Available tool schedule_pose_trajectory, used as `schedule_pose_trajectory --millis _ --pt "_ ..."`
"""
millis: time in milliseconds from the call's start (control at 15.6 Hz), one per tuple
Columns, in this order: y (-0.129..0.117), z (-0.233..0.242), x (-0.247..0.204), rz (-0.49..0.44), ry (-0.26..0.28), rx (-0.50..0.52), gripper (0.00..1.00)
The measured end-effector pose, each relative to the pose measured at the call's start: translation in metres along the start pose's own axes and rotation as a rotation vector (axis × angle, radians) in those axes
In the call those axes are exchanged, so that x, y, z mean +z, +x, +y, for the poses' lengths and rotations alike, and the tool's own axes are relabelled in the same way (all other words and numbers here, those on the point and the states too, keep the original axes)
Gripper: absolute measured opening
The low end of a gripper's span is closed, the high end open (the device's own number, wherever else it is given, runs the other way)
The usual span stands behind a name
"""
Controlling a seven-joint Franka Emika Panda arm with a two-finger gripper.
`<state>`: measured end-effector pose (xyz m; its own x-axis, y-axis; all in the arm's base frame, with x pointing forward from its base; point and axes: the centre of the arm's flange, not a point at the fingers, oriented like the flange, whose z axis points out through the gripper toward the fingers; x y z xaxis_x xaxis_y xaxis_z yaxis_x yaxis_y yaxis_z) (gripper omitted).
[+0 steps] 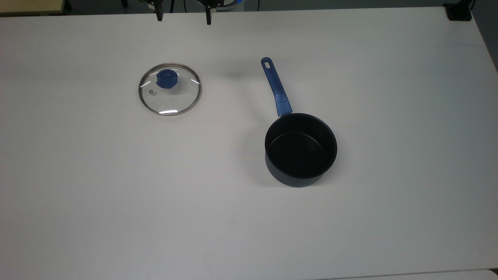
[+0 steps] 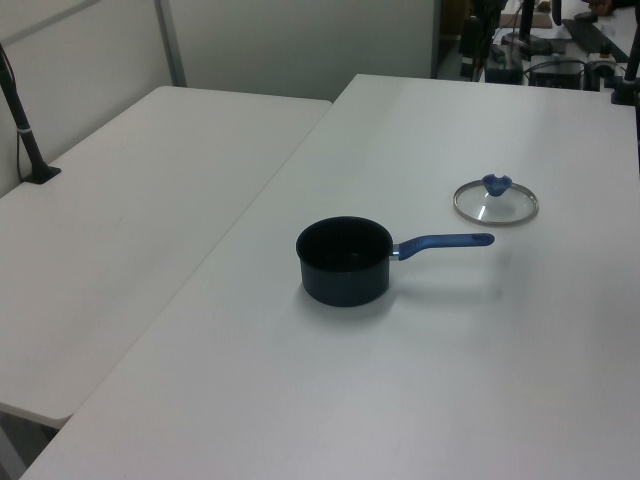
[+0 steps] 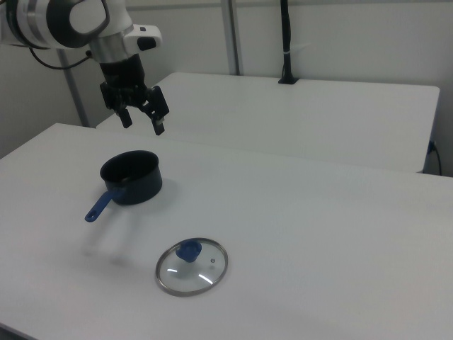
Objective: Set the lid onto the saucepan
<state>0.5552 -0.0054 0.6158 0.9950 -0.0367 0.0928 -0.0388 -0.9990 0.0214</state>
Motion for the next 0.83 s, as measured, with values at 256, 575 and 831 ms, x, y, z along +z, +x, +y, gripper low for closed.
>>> schedule_pose_trajectory --millis 256,575,831 --pt "0.0 0.0 0.0 0.0 0.0 0.0 1.0" --pt "-0.0001 0.0004 -0.0002 0.0 0.0 0.0 1.0" --pt "-0.0022 0.0062 0.0027 -0.023 -0.015 -0.1 1.0"
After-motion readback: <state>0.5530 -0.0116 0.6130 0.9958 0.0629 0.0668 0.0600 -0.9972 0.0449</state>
